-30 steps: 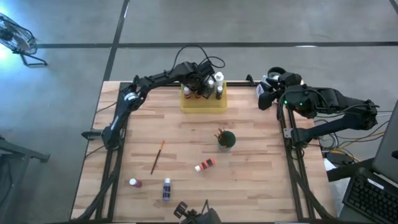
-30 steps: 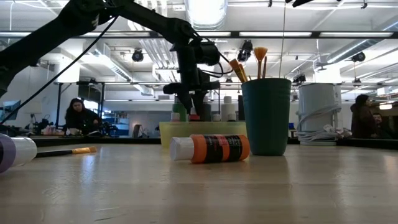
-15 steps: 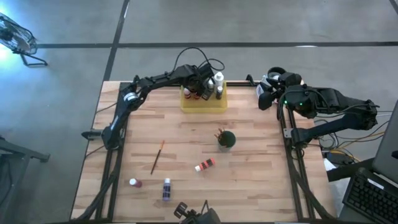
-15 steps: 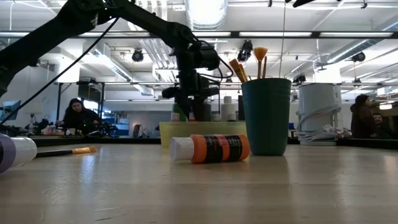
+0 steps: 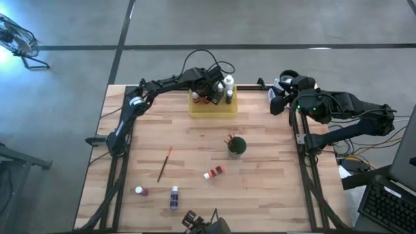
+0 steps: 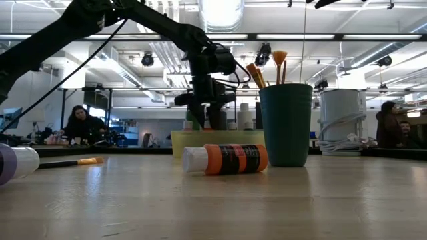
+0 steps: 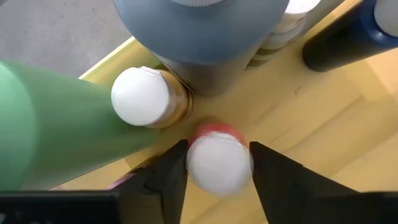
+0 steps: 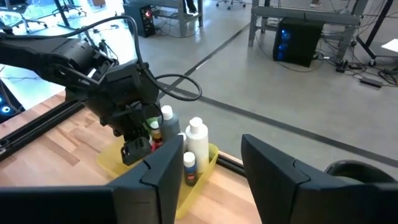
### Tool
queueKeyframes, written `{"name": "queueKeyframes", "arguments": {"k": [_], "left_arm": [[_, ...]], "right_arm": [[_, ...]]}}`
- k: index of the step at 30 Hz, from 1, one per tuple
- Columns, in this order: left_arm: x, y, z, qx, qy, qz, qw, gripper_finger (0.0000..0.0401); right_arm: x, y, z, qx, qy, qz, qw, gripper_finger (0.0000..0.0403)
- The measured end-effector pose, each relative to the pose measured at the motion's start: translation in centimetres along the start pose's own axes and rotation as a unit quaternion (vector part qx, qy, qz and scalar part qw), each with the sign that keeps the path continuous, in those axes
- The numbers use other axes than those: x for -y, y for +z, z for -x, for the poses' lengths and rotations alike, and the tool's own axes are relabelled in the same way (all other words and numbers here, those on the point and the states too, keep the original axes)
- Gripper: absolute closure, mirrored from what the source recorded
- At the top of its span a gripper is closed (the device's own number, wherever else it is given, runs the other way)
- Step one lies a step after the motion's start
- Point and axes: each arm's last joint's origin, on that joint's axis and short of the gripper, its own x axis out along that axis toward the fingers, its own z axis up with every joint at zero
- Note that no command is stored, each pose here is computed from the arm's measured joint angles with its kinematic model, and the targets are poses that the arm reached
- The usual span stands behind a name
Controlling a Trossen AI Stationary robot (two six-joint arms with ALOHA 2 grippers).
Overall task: Pick & Place Paint Supplies
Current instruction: Put the top orange paint bottle into the yellow bin, then put the gold paint brush into the green cup
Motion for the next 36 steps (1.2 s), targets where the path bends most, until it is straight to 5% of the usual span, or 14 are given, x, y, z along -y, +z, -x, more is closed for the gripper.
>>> {"name": "queueKeyframes", "arguments": {"k": [14,23,31,36], "left_arm": [[0.0,0.6,1.1,0.01,-0.003,0.001,1.0,0.0214],[-0.2,0.8,3.0,-0.001,0.012,-0.006,1.0,0.022],[-0.1,1.6,8.1,0.012,-0.002,-0.011,1.0,0.022],[-0.8,-0.2,12.9,0.019,-0.036,-0.006,0.999,0.0225]], "right_arm": [[0.0,-0.1,0.0,-0.003,-0.002,0.003,1.0,0.028],[0.0,-0.1,0.0,-0.003,-0.001,0.002,1.0,0.026],[0.0,-0.1,0.0,-0.002,-0.002,0.002,1.0,0.024],[0.0,-0.1,0.0,-0.002,-0.001,0.001,1.0,0.024]]}}
